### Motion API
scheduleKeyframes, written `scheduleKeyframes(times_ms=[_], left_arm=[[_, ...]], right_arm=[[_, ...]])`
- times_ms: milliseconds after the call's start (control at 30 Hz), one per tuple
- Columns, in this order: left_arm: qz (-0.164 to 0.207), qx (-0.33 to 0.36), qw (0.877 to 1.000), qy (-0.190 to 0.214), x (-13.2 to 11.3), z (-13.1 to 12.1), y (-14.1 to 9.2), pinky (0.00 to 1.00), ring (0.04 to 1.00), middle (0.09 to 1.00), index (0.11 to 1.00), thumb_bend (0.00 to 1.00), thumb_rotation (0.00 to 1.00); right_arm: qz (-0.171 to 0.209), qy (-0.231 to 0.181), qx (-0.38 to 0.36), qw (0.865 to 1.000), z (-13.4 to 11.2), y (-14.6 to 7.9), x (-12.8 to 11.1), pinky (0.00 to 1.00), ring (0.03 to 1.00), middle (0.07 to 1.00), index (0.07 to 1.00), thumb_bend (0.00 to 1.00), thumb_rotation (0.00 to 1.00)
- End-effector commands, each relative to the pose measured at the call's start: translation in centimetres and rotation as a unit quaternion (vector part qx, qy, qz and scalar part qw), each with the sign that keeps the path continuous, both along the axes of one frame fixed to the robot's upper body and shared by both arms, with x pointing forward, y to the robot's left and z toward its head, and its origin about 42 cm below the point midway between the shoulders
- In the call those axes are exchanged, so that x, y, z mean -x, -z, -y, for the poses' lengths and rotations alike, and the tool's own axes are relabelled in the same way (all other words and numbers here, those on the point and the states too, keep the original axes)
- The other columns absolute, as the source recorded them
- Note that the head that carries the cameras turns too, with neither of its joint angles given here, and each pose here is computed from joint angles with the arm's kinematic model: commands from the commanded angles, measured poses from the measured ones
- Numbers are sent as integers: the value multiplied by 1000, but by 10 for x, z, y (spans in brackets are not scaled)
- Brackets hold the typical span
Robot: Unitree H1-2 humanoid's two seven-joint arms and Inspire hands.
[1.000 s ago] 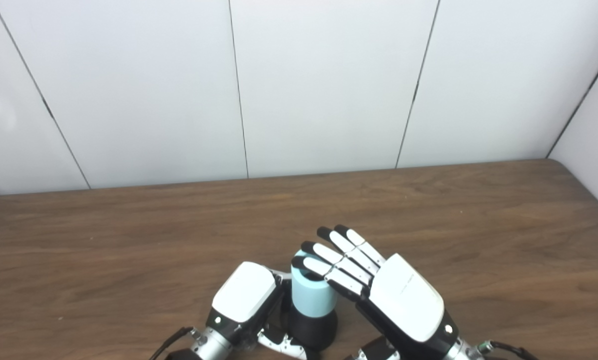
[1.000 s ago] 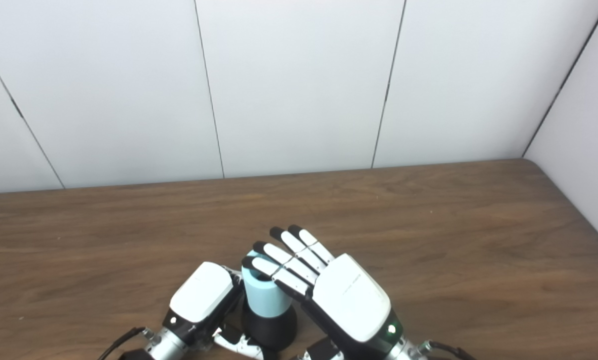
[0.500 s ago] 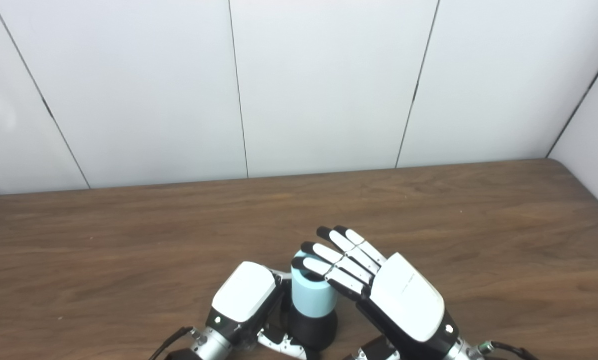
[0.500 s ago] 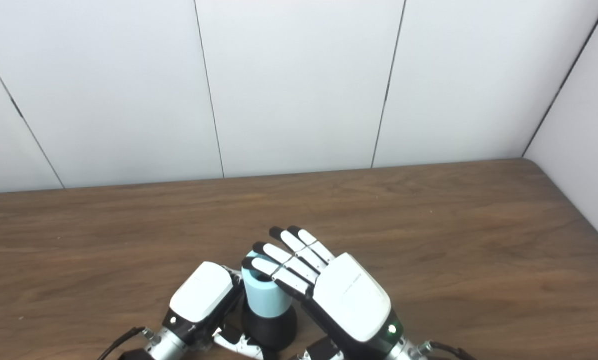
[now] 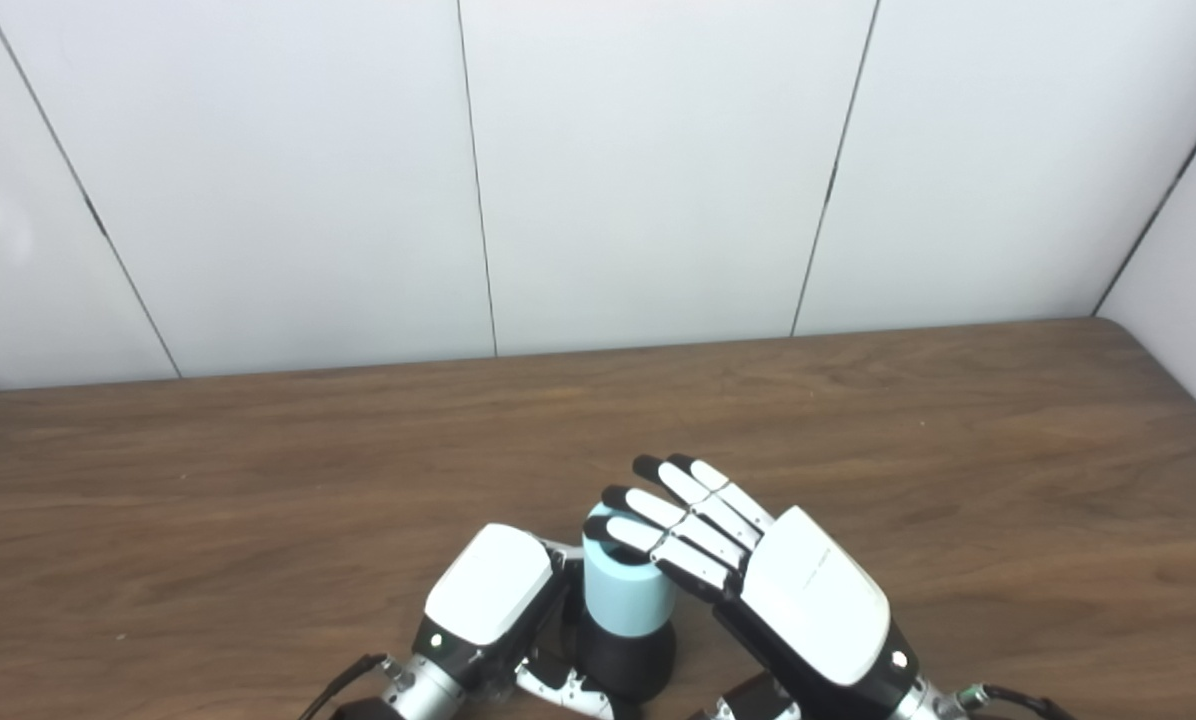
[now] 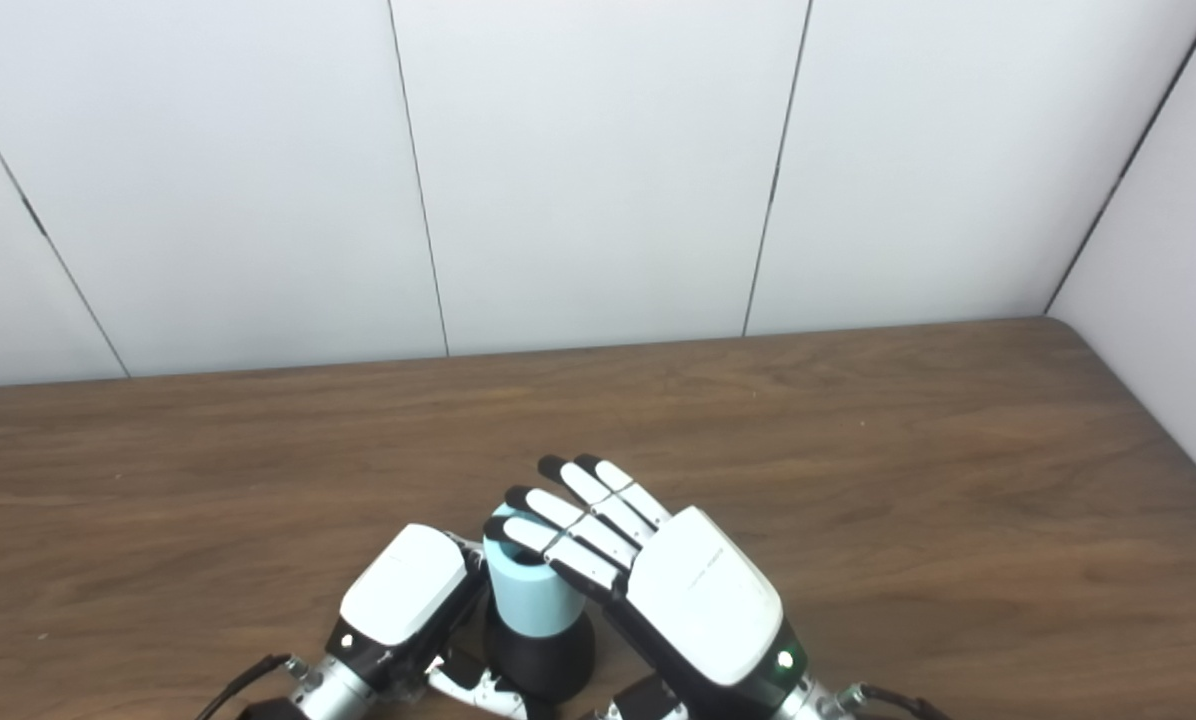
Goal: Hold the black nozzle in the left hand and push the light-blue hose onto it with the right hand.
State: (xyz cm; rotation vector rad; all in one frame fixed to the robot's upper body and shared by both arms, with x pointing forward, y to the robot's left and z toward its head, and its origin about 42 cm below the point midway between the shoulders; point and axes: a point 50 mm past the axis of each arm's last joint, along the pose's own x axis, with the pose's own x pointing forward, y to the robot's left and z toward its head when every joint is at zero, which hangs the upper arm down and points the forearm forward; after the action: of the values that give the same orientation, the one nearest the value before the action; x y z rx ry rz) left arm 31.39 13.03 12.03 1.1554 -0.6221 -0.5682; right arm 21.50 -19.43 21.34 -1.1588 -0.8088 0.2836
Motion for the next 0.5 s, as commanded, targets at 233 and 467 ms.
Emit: scheduleKeyframes(times_ms=[233, 467], left_arm=[[-52, -36, 998, 4, 15, -5, 27, 126, 163, 471, 480, 525, 0], [-45, -27, 999, 5, 16, -6, 28, 127, 164, 471, 479, 525, 0]], right_arm=[[-8, -12, 26, 1000, 3, 6, 4, 934, 948, 872, 809, 757, 712], [-11, -9, 26, 1000, 3, 7, 6, 929, 949, 871, 815, 766, 717]])
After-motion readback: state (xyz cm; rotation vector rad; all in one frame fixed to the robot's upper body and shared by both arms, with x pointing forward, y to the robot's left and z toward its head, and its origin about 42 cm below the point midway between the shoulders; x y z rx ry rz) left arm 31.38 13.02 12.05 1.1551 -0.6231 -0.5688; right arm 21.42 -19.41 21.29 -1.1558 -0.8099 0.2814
